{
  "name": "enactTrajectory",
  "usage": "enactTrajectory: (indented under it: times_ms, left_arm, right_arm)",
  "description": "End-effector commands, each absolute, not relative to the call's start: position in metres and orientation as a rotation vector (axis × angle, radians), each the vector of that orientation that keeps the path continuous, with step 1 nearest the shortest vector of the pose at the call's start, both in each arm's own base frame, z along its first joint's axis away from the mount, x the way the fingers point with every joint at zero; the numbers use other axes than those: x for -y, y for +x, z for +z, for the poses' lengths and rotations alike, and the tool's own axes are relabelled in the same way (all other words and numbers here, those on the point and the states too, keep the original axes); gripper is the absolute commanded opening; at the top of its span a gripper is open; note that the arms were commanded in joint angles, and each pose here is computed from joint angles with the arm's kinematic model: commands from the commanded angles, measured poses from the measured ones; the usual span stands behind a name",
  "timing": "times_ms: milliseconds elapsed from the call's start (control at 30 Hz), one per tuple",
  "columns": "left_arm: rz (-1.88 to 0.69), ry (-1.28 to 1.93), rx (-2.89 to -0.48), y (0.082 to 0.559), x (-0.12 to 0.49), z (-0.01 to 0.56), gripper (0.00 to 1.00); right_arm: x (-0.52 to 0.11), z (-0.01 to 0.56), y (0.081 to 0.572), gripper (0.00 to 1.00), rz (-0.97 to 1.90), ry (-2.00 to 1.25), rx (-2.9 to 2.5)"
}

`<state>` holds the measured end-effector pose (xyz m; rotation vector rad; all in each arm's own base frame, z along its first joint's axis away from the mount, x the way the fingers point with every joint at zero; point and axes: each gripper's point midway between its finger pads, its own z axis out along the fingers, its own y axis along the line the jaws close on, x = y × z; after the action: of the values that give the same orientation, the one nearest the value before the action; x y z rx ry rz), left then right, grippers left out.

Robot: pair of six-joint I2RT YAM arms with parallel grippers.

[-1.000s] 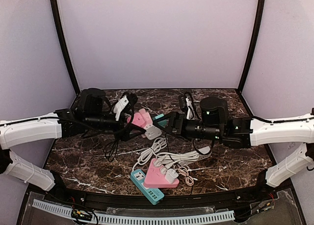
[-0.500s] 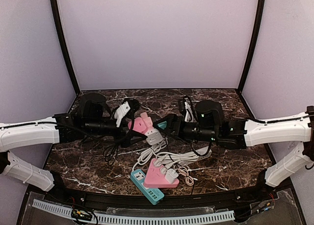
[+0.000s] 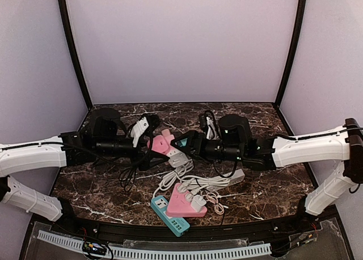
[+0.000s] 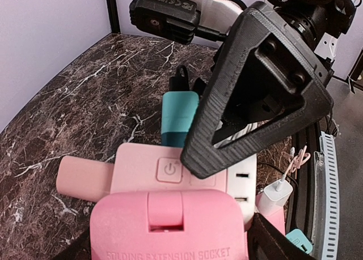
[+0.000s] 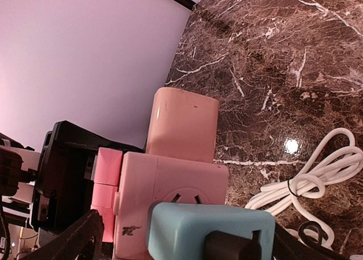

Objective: Pull the plug off the socket
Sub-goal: Pick up the socket from the center of the board, then remove the plug from the socket.

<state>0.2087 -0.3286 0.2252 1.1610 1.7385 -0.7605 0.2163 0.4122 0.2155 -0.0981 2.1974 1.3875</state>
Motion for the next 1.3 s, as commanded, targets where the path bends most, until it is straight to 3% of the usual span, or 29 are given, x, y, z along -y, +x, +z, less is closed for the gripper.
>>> enactTrajectory:
  times_ms: [0, 333, 433, 600, 667, 733, 867, 933, 1267]
  left_arm:
    - [-0.831, 1.135, -1.573, 0.199, 0.336, 0.267, 0.37]
    - [-0.836, 1.15, -1.577, 0.196, 0.339, 0.264, 0.37]
    - [-0.835, 1.151, -1.579, 0.196, 0.339, 0.263, 0.37]
    - [-0.834, 1.151, -1.589, 0.197, 0.34, 0.262, 0.4]
    - [-0.812, 1.124, -1.608, 0.203, 0.339, 0.262, 0.46]
    - [-0.781, 1.1, -1.622, 0.208, 0.336, 0.263, 0.64]
    - [-0.741, 1.04, -1.613, 0.213, 0.327, 0.271, 0.9]
    - [-0.722, 1.009, -1.599, 0.215, 0.322, 0.277, 0.97]
    - [-0.695, 0.651, -1.737, 0.236, 0.286, 0.286, 0.99]
  right_arm:
    - [-0.42, 0.232, 0.226, 0.86, 1.45, -0.094, -2.125]
    - [-0.434, 0.237, 0.222, 0.75, 1.534, -0.139, -2.1]
    - [-0.434, 0.238, 0.22, 0.67, 1.551, -0.14, -2.091]
    - [-0.433, 0.247, 0.219, 0.35, 1.581, -0.154, -2.04]
    - [-0.431, 0.252, 0.221, 0.21, 1.567, -0.156, -2.021]
    - [-0.426, 0.259, 0.223, 0.02, 1.546, -0.152, -1.995]
    - [-0.416, 0.268, 0.224, 0.0, 1.507, -0.152, -1.955]
    - [-0.409, 0.27, 0.224, 0.0, 1.478, -0.157, -1.947]
    - [-0.36, 0.279, 0.24, 0.0, 1.162, -0.188, -1.901]
